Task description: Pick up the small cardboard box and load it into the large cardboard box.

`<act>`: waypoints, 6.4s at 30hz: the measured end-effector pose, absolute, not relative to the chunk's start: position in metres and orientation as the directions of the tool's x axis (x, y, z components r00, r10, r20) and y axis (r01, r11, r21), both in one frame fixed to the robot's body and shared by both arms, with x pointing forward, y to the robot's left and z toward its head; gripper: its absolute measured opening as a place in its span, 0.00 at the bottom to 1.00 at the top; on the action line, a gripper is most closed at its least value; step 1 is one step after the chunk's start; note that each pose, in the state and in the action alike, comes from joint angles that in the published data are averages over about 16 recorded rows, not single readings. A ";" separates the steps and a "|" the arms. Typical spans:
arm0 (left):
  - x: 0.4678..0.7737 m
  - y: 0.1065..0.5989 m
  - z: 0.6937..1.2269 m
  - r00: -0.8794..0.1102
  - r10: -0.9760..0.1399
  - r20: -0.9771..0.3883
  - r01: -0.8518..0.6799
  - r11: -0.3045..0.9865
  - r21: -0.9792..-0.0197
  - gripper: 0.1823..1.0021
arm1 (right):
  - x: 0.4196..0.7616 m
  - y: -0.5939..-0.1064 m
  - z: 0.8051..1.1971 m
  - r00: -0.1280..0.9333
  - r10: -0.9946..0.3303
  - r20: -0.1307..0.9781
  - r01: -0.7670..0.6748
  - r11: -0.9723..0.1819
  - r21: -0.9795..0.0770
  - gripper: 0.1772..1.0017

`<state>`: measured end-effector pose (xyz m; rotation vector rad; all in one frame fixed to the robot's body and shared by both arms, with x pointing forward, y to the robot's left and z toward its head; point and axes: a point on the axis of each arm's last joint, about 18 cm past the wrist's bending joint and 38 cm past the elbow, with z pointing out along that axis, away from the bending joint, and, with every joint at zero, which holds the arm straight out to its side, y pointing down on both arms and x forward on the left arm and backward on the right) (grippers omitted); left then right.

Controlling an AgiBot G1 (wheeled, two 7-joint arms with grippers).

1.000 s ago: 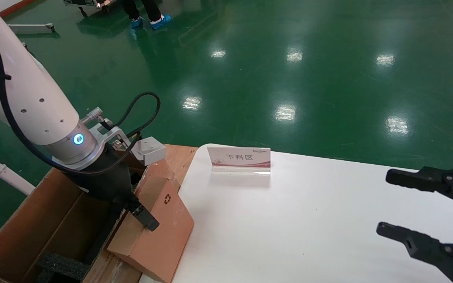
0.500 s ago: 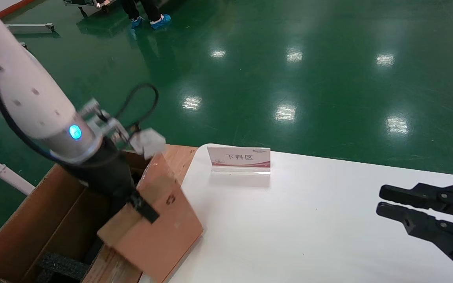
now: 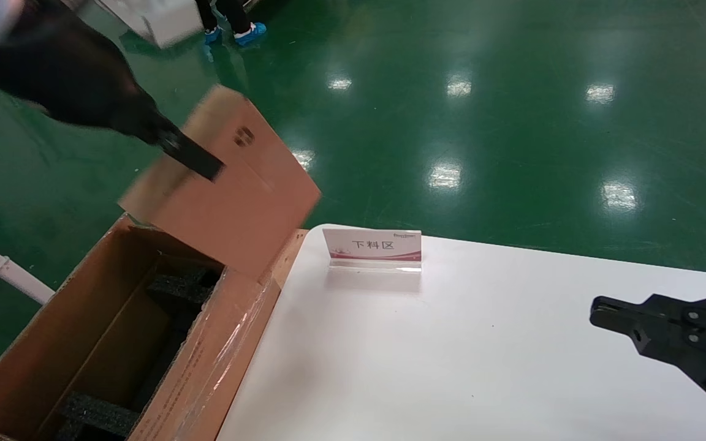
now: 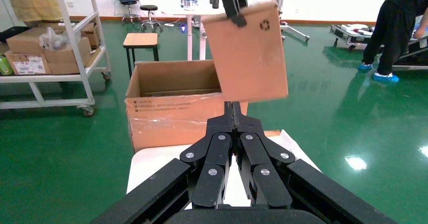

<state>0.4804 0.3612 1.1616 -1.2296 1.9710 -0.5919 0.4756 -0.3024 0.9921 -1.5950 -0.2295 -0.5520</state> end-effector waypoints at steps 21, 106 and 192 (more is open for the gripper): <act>0.445 0.442 1.159 -0.134 -0.907 -0.398 -0.720 0.365 -0.590 0.14 | 0.476 -0.302 0.992 0.861 -0.178 0.477 0.464 -0.112 -0.879 0.02; 0.499 0.575 0.993 0.089 -0.923 -0.374 -0.864 0.115 -0.489 0.13 | 0.476 -0.302 0.992 0.861 -0.178 0.477 0.464 -0.112 -0.879 1.00; 0.536 0.515 1.020 -0.114 -0.908 -0.402 -0.668 0.370 -0.646 0.97 | 0.476 -0.303 0.992 0.861 -0.179 0.477 0.464 -0.111 -0.879 1.00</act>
